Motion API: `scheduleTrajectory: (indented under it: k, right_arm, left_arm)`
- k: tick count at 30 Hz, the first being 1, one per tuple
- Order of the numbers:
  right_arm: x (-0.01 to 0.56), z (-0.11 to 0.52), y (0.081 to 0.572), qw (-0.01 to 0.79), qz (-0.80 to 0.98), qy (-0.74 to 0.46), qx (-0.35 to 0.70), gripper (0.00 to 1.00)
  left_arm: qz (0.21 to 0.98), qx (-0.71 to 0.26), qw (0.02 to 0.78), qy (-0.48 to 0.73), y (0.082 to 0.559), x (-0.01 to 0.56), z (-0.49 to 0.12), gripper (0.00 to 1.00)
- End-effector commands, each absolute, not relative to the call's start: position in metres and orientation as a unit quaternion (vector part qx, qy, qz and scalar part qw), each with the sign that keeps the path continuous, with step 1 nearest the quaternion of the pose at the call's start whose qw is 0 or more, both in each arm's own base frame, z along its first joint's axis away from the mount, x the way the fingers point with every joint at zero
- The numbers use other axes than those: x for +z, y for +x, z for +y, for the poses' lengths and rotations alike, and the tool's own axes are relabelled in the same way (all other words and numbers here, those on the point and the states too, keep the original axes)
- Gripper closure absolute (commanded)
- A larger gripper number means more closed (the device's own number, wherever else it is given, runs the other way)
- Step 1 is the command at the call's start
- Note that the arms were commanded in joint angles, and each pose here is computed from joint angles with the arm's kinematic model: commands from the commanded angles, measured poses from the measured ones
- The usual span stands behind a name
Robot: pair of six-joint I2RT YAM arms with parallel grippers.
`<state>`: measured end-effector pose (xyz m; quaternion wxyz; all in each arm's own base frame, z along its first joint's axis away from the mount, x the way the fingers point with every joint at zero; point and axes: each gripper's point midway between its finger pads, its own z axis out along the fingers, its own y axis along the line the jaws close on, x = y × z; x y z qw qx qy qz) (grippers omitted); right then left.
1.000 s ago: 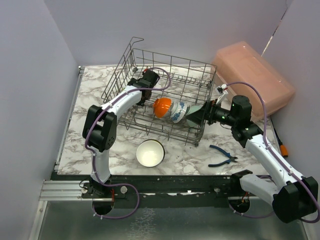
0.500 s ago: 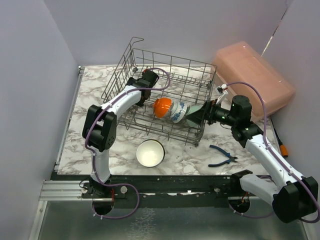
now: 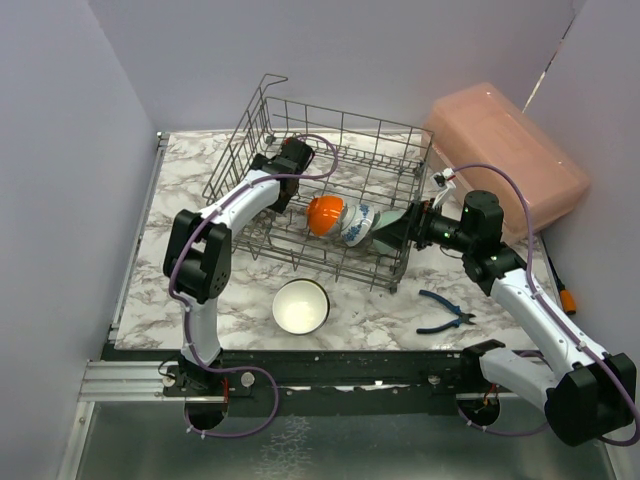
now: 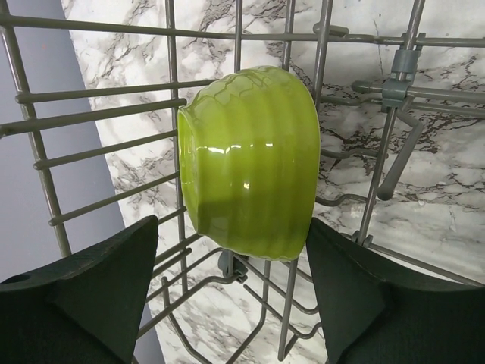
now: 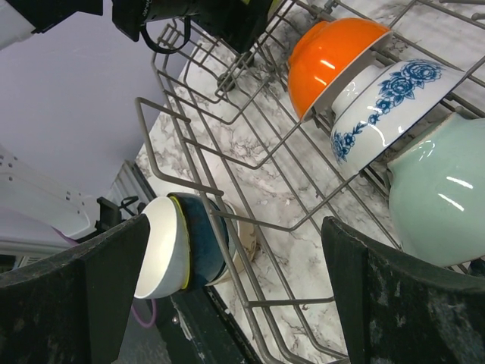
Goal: Load the bowls into the dish rack
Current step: Turn the bowl upside down on the dish rack.
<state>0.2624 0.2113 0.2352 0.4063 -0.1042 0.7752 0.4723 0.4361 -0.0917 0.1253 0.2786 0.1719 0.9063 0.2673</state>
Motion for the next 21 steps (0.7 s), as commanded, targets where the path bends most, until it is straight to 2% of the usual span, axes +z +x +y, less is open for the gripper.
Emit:
scheduleTrajectory:
  k: [1, 9, 16, 21]
  right_arm:
    - [0.244, 0.213, 0.259, 0.4, 0.771, -0.108, 0.483, 0.0]
    - [0.242, 0.213, 0.259, 0.397, 0.773, -0.106, 0.484, 0.0]
    - [0.238, 0.214, 0.258, 0.391, 0.774, -0.106, 0.487, 0.0]
    - [0.235, 0.213, 0.256, 0.388, 0.776, -0.104, 0.485, 0.0]
  left_arm:
    - [0.908, 0.222, 0.32, 0.156, 0.435, 0.148, -0.105, 0.21]
    - [0.891, 0.167, 0.397, 0.144, 0.434, 0.188, -0.116, 0.2]
    - [0.864, 0.049, 0.469, 0.178, 0.425, 0.221, -0.15, 0.17]
    - [0.832, -0.04, 0.514, 0.205, 0.411, 0.247, -0.176, 0.1]
